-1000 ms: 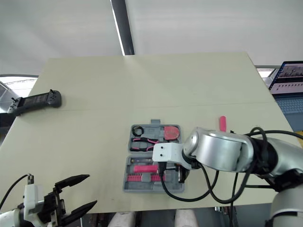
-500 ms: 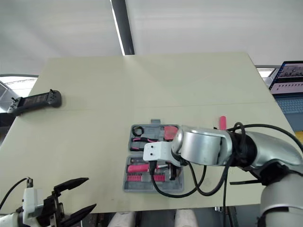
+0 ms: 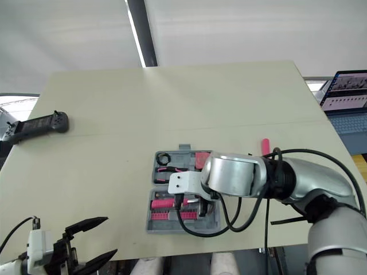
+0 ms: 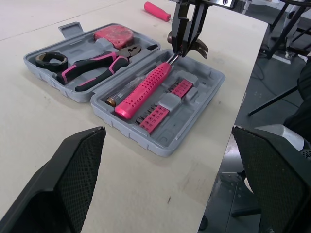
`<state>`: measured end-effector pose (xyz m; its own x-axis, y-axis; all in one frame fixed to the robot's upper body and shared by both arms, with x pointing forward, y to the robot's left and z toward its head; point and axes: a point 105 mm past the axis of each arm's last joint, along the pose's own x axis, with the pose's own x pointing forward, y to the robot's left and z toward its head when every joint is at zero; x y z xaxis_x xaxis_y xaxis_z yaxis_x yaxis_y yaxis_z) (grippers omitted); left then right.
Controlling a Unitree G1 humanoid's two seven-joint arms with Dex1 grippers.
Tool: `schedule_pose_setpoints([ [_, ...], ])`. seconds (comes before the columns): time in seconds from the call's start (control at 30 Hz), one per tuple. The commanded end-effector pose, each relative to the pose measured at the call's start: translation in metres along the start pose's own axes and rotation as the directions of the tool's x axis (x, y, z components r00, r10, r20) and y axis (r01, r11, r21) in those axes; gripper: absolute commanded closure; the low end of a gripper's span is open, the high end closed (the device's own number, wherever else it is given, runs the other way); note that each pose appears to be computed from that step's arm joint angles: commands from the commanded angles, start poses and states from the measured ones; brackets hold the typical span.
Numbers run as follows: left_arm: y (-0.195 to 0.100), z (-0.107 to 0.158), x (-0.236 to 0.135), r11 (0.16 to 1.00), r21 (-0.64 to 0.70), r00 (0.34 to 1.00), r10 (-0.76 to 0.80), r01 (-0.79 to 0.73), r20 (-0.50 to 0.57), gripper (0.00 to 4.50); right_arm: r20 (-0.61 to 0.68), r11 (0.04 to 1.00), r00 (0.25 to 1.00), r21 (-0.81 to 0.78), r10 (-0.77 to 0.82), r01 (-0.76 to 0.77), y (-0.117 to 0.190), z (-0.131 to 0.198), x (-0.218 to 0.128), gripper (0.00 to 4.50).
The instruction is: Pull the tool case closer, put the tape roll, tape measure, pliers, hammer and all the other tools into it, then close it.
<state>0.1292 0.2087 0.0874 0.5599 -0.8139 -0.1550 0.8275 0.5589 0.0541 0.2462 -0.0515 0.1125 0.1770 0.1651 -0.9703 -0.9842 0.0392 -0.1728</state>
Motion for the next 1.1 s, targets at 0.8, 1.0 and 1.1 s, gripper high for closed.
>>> schedule_pose_setpoints([
  [0.8, -0.005, 0.009, 0.001, 1.000, 0.006, 1.000, -0.019, 0.019, 0.000, 0.00, 0.013, 1.000, 1.000, 0.006, 0.021, -0.022, 0.007, 0.003, 0.007, 3.25],
  [1.0, -0.005, 0.010, 0.003, 1.000, 0.007, 1.000, -0.022, 0.022, 0.004, 0.00, 0.030, 0.999, 0.999, 0.033, 0.028, -0.029, 0.004, 0.003, 0.000, 1.35],
  [1.1, -0.003, 0.010, 0.004, 1.000, 0.010, 1.000, -0.021, 0.021, 0.007, 0.00, 0.075, 0.998, 0.997, 0.060, -0.002, -0.002, -0.002, 0.003, -0.011, 1.35],
])
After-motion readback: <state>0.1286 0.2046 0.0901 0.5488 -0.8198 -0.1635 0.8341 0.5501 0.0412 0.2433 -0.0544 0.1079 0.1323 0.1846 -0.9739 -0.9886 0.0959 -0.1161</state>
